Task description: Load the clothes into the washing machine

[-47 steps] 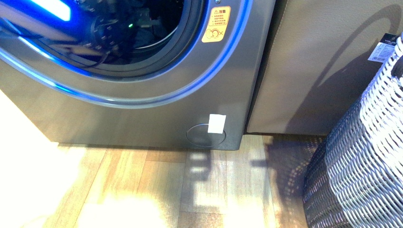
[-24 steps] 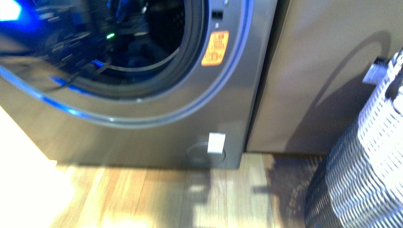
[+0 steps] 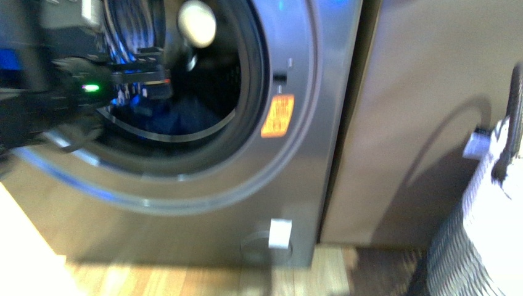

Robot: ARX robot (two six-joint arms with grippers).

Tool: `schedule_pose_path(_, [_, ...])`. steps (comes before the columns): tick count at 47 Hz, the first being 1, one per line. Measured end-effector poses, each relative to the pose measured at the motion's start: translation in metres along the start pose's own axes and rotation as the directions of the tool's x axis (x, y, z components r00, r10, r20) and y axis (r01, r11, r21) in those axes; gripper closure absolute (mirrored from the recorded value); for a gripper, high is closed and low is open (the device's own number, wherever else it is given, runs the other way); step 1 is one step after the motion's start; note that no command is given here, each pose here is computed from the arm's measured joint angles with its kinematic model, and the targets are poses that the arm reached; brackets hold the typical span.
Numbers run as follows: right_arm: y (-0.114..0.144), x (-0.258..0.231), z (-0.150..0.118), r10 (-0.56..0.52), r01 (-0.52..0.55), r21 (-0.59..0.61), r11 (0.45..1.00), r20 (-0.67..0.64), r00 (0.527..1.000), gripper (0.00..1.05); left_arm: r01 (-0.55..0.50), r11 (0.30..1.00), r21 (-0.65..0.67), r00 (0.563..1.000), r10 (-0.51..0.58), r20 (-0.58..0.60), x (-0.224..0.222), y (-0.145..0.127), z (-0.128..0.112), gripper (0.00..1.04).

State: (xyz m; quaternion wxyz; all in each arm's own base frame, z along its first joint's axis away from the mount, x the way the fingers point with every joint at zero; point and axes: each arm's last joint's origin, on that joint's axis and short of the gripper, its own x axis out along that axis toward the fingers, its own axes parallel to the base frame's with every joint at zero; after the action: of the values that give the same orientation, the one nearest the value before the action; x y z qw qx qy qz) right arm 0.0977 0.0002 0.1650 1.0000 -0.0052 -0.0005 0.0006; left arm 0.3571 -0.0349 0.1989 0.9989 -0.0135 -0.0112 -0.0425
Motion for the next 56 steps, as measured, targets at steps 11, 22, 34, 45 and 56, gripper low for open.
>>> schedule_pose_path(11, [0.000,0.000,0.000,0.000,0.000,0.000,1.000,0.000,1.000,1.02,0.096,0.995,0.005,0.995,-0.096,0.024,-0.054,0.003,0.045,0.07])
schedule_pose_path(22, [0.000,0.000,0.000,0.000,0.000,0.000,1.000,0.000,1.000,1.02,0.104,0.994,0.036,0.990,-0.107,0.088,-0.108,0.005,0.096,0.10])
schedule_pose_path(34, [0.000,0.000,0.000,0.000,0.000,0.000,1.000,0.000,1.000,1.02,-0.073,0.997,0.024,0.997,0.073,-0.007,-0.152,0.012,0.070,0.49])
schedule_pose_path(45, [0.000,0.000,0.000,0.000,0.000,0.000,1.000,0.000,1.000,1.02,-0.085,0.996,0.024,0.996,0.086,-0.034,-0.175,0.019,0.035,0.86])
schedule_pose_path(56, [0.000,0.000,0.000,0.000,0.000,0.000,1.000,0.000,1.000,1.02,-0.084,0.996,0.024,0.996,0.084,-0.024,-0.199,0.018,0.013,1.01])
